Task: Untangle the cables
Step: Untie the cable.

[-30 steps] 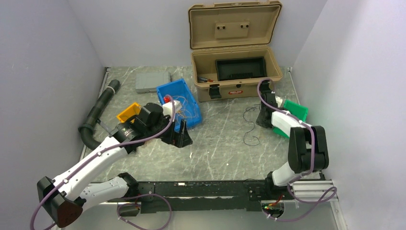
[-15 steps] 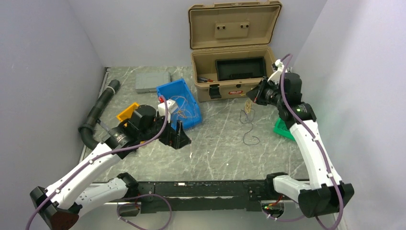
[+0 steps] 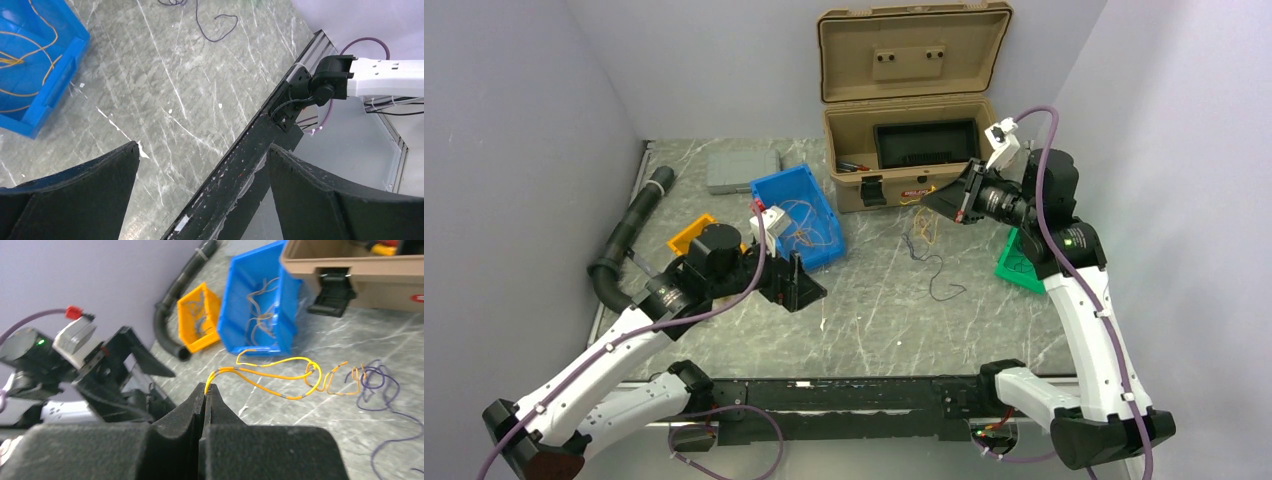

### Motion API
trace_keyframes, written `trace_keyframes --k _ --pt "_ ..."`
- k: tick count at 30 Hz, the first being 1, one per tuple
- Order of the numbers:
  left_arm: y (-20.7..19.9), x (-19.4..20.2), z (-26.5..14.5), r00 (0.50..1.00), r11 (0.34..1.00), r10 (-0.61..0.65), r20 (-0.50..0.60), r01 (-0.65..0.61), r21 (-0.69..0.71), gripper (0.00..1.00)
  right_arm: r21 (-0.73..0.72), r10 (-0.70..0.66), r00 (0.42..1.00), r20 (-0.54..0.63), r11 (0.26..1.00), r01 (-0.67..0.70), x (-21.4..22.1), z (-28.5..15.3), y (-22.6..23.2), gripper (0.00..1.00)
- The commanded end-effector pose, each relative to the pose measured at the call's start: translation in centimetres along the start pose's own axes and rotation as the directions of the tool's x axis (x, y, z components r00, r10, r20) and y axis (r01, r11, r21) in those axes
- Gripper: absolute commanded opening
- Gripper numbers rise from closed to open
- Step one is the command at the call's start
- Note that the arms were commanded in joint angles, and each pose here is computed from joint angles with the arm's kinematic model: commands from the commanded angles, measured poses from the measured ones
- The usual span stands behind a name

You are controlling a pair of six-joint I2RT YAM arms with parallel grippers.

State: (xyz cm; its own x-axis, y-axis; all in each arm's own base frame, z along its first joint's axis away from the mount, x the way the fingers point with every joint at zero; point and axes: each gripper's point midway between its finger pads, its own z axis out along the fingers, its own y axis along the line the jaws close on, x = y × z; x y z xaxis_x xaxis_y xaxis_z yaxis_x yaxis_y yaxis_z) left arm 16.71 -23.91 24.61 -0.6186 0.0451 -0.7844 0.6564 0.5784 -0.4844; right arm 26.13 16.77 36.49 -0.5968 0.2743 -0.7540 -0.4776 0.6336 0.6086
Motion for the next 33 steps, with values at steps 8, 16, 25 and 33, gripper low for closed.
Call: trace_keyframes --k 8,16,25,33 --pt "0.2 -5.0 3.7 0.946 0.992 0.101 0.31 -0.119 0.039 0.99 -0.24 0.052 0.998 0.028 0.97 -0.044 -2.0 -2.1 7.0 0.0" --pt "1.0 -6.8 6.7 0.789 0.965 0.246 0.562 -0.254 -0.065 0.99 -0.339 0.186 0.979 0.086 0.929 -0.147 -5.2 -3.6 10.6 0.0" --pt "-2.2 -7.9 12.0 0.694 0.902 0.374 0.615 -0.426 -0.068 0.98 -0.451 0.227 0.968 0.108 0.879 -0.156 -8.1 -5.4 14.4 0.0" --pt "-3.7 -8.5 18.4 0.728 0.911 0.314 0.61 -0.411 0.022 0.99 -0.501 0.238 0.961 0.139 0.854 -0.139 -9.7 -6.9 16.5 0.0"
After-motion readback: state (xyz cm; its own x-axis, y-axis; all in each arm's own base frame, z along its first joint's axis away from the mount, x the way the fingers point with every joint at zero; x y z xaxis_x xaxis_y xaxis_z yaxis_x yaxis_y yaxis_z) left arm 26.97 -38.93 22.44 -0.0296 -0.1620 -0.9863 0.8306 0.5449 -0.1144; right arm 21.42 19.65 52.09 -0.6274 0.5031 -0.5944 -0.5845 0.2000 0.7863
